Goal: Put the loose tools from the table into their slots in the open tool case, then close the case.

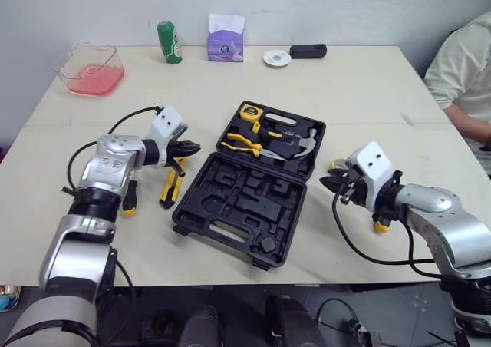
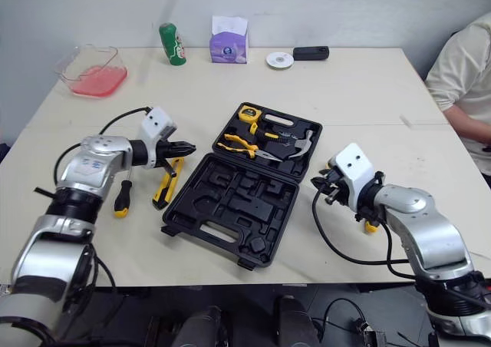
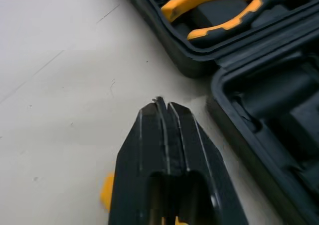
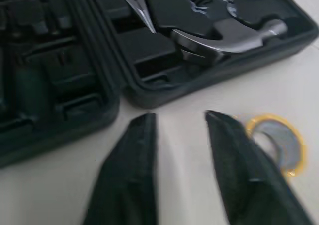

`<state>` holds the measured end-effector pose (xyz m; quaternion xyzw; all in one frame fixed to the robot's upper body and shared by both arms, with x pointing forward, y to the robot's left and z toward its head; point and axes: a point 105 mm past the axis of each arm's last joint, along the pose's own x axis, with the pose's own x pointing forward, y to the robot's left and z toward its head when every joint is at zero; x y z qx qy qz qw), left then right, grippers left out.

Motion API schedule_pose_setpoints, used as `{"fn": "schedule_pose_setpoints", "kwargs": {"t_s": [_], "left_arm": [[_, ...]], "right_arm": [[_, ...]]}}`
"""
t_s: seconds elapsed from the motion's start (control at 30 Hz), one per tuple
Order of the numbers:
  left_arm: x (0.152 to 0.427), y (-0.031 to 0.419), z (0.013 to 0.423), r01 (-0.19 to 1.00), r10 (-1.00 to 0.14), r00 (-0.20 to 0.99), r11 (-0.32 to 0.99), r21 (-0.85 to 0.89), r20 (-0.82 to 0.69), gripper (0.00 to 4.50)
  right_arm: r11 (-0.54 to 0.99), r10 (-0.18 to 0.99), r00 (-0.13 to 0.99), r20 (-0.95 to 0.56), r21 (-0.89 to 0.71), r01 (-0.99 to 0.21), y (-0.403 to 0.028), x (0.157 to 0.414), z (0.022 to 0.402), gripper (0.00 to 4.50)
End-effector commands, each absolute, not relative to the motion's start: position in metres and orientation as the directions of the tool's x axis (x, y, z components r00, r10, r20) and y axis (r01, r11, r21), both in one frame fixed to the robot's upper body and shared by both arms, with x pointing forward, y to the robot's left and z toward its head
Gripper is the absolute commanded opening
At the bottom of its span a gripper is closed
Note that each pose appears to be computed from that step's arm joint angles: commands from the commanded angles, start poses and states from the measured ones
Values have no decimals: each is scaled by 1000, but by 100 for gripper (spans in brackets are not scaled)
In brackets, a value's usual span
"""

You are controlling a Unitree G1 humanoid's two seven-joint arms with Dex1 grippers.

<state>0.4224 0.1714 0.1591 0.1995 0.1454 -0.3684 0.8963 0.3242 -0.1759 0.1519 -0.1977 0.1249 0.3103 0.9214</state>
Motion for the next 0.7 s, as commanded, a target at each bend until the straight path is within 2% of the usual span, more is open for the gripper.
{"fn": "schedule_pose_setpoints", "kwargs": {"t_s": [0.03, 0.5, 0.7], "left_arm": [[434, 166, 159, 707, -588, 702, 642, 296, -401, 0], [441, 132, 154, 759, -654, 650, 587, 282, -386, 0], [430, 119, 151, 830, -727, 557, 491, 265, -401, 0]], "right_arm": [[715, 515, 771, -375, -307, -628, -172, 326, 146, 5], [703, 536, 765, -358, -314, -639, -155, 344, 146, 5], [663, 580, 731, -359, -313, -680, -149, 343, 149, 5]]}}
